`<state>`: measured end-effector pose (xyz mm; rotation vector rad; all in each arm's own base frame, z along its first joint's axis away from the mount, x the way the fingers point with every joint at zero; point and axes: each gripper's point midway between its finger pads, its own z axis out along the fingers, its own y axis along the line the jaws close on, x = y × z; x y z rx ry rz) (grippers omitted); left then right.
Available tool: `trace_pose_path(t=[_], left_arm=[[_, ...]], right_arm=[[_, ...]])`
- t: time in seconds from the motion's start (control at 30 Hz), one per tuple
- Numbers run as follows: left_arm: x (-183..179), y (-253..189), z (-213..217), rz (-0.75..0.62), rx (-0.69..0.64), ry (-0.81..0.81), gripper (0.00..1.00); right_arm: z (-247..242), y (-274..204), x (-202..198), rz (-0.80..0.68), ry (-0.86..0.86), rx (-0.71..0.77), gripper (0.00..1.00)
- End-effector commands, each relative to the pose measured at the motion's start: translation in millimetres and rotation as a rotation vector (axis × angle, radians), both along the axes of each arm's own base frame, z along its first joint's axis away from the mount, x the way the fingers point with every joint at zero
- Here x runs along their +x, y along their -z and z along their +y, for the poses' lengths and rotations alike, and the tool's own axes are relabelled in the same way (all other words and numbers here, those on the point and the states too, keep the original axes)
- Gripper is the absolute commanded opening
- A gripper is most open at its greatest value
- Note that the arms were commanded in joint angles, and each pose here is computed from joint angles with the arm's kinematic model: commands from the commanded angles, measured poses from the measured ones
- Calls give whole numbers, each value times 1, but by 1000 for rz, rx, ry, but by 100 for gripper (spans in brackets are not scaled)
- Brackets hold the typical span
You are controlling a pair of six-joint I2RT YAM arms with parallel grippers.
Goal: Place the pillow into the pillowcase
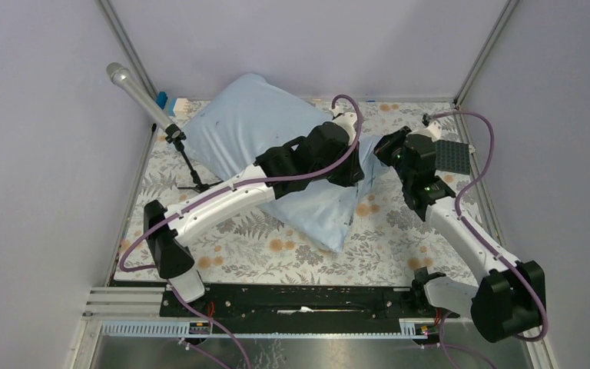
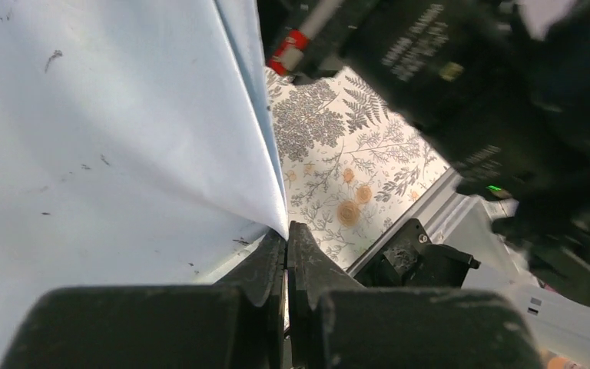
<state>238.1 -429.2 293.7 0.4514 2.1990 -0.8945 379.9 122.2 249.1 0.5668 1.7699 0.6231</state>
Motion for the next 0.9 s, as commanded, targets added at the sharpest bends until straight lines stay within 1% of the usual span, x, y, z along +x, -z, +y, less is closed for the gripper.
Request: trace_pose_path(t=[0.0, 0.07, 0.1, 0.17, 0.2, 0.27, 0.3, 0.43, 0.6, 0.7, 0.8, 0.87], left_arm=[[-16, -40, -6, -31, -124, 51, 0], [-17, -40, -13, -27, -149, 67, 0], [-18, -39, -17, -20, -155, 76, 0], [-13, -32, -22, -16, -152, 69, 0], [-10, -29, -25, -11, -156, 68, 0], [-4, -21, -31, 15, -167, 72, 0], [0, -13, -35, 29, -161, 71, 0], [11, 0, -45, 60, -165, 79, 0], [7, 8, -51, 87, -168, 109, 0], [3, 17, -49, 104, -156, 122, 0], [-4, 26, -47, 127, -144, 145, 0], [-8, 31, -45, 136, -135, 147, 0]], right_arm=[[9, 5, 24, -82, 3, 187, 0], [19, 21, 24, -76, -44, 210, 1], [21, 31, 22, -61, -58, 212, 9], [21, 36, 15, -48, -71, 206, 33], [19, 37, 10, -49, -73, 194, 43], [12, 32, 0, -56, -57, 171, 57], [8, 32, -5, -49, -49, 156, 61], [-4, 30, -30, -20, -33, 107, 68], [-34, 45, -67, 55, 45, -6, 68], [-57, 53, -86, 84, 123, -70, 69], [-76, 53, -92, 94, 197, -135, 68], [-87, 59, -87, 127, 231, -200, 72]])
